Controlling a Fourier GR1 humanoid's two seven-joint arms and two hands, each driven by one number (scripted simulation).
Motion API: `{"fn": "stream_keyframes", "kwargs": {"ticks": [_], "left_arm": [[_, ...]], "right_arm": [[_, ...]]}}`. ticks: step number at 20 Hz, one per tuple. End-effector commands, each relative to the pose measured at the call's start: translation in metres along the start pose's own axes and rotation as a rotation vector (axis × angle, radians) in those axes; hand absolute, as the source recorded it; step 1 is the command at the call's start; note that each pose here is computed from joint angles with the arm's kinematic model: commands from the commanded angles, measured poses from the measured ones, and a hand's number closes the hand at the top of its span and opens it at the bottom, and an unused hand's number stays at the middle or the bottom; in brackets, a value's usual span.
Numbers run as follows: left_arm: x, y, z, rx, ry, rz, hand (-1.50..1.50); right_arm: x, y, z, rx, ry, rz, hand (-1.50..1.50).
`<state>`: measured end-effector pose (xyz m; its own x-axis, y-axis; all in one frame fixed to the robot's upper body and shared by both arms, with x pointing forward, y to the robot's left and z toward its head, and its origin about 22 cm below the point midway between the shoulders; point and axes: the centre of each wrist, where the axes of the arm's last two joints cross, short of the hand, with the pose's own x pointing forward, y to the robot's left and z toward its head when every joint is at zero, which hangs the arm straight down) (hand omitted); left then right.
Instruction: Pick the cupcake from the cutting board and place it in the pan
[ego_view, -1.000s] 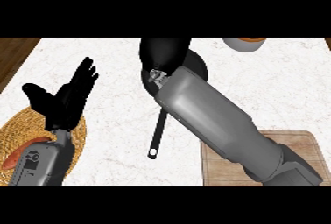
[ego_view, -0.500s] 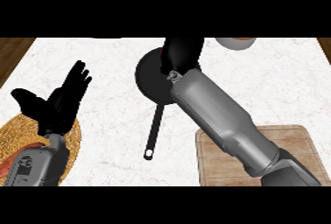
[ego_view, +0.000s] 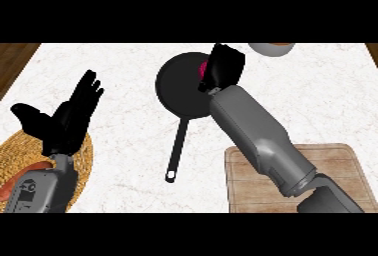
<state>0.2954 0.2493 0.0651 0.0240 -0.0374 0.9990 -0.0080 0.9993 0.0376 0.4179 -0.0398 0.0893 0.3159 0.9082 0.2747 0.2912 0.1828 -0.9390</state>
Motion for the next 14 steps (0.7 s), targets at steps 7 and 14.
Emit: {"fn": "stream_keyframes", "kwargs": {"ticks": [7, 14], "left_arm": [[0.008, 0.000, -0.006, -0.030, -0.001, -0.006, 0.00], [0.000, -0.010, -0.006, -0.003, 0.002, 0.003, 0.00]], "right_arm": [[-0.041, 0.035, -0.004, 0.159, 0.231, -0.169, -1.50], [-0.044, 0.034, 0.000, -0.017, 0.158, -0.435, -1.50]]}}
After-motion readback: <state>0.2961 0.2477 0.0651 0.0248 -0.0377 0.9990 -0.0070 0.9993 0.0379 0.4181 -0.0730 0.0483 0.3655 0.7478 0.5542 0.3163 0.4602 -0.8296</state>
